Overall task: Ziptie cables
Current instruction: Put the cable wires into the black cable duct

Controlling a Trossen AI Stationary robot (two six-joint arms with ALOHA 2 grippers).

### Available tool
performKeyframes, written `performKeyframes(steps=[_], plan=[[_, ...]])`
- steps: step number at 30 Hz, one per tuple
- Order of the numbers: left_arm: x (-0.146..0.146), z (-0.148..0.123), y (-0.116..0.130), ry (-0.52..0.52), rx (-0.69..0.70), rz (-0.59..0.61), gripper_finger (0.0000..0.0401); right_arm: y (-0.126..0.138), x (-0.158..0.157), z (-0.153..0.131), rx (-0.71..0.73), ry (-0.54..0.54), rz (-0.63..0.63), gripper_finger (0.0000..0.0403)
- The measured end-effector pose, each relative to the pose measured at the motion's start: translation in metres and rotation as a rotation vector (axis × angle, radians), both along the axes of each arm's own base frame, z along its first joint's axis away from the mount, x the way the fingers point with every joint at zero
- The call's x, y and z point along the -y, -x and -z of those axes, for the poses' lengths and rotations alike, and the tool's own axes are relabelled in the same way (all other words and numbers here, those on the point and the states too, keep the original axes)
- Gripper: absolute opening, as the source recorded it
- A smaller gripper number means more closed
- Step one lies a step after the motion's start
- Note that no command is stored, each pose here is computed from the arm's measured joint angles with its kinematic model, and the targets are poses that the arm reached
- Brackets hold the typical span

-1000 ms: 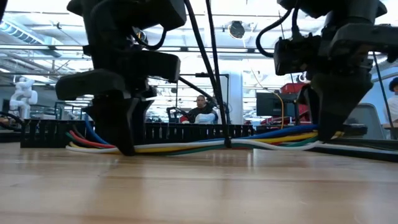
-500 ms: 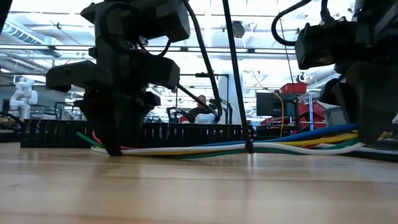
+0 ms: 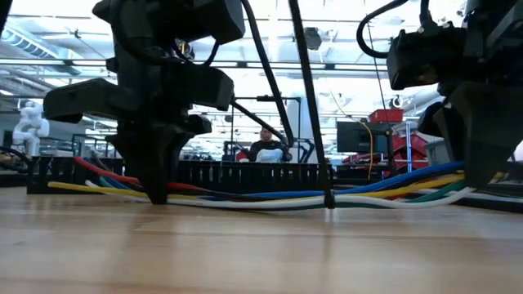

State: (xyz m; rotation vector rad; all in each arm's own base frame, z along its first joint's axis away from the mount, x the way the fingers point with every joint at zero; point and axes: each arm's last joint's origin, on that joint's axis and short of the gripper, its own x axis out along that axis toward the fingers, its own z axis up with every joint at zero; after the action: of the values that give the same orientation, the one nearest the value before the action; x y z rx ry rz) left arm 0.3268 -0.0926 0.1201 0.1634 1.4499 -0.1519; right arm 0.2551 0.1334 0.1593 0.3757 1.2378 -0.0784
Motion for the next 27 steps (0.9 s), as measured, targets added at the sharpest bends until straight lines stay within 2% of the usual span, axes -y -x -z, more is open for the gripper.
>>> performKeyframes(steps=[9, 18, 25, 27], plan=[[0.001, -0.007, 0.003, 0.057, -0.051, -0.071, 0.0004, -0.001, 0.0, 0.0, 0.026, 0.03, -0.015, 0.0], [-0.005, -0.061, 0.02, 0.069, -0.093, -0.17, 0.0004, 0.0, 0.009, -0.027, 0.179, 0.105, 0.01, 0.0], [-0.011, -0.092, 0.043, 0.003, -0.098, -0.246, 0.0004, -0.009, 0.043, -0.045, 0.265, 0.162, 0.039, 0.0], [-0.015, -0.1, 0.051, -0.051, -0.1, -0.262, 0.0004, -0.014, 0.056, -0.048, 0.288, 0.182, 0.043, 0.0]])
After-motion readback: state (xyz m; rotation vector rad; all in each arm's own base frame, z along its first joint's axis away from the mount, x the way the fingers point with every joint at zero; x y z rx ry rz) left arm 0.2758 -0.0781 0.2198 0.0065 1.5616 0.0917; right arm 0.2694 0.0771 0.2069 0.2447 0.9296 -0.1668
